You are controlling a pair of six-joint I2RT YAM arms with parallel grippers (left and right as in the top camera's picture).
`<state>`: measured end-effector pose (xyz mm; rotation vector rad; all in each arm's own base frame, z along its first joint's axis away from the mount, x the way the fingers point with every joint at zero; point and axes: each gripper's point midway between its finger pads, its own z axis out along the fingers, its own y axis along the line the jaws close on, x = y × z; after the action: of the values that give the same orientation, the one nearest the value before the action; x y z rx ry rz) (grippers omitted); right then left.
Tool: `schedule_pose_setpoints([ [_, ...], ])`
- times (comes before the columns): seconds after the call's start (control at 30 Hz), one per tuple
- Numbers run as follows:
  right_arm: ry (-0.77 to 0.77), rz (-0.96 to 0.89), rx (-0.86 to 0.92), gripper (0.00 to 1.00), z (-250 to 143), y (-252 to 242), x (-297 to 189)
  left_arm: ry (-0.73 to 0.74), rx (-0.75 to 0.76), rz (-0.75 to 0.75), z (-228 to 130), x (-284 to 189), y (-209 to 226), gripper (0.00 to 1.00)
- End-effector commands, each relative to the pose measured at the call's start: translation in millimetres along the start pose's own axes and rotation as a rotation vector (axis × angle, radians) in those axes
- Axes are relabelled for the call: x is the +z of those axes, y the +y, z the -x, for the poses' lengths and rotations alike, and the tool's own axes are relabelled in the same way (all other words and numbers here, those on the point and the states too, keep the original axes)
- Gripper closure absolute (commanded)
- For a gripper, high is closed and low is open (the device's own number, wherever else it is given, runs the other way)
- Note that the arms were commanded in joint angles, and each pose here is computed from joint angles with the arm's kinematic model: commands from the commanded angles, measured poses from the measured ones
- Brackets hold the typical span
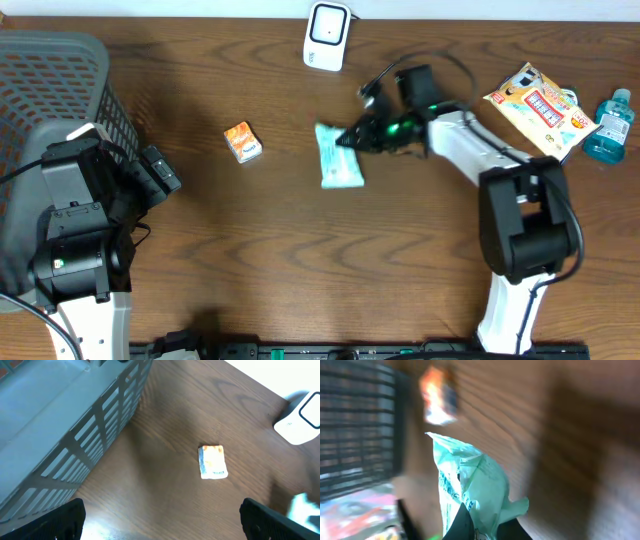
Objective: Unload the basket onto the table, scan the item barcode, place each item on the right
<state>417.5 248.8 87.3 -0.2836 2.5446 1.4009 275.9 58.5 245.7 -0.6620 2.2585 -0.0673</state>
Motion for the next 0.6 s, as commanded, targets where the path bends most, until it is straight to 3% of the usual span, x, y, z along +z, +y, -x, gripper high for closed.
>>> schedule_pose_setpoints([
  [0.0,-0.059,0.193,-0.039,0.99,25.0,55.9,-37.4,-0.009,-0.013,0.014,2.9,-0.8,3.0,0.02],
  [0.33,-0.374,0.048,-0.082,0.99,93.1,71.6,-74.2,-0.009,-0.013,0.014,3.0,-0.8,3.0,0.02],
  [0.57,-0.481,-0.042,-0.081,0.99,100.0,94.5,-108.2,-0.009,-0.013,0.014,2.9,-0.8,3.0,0.02],
])
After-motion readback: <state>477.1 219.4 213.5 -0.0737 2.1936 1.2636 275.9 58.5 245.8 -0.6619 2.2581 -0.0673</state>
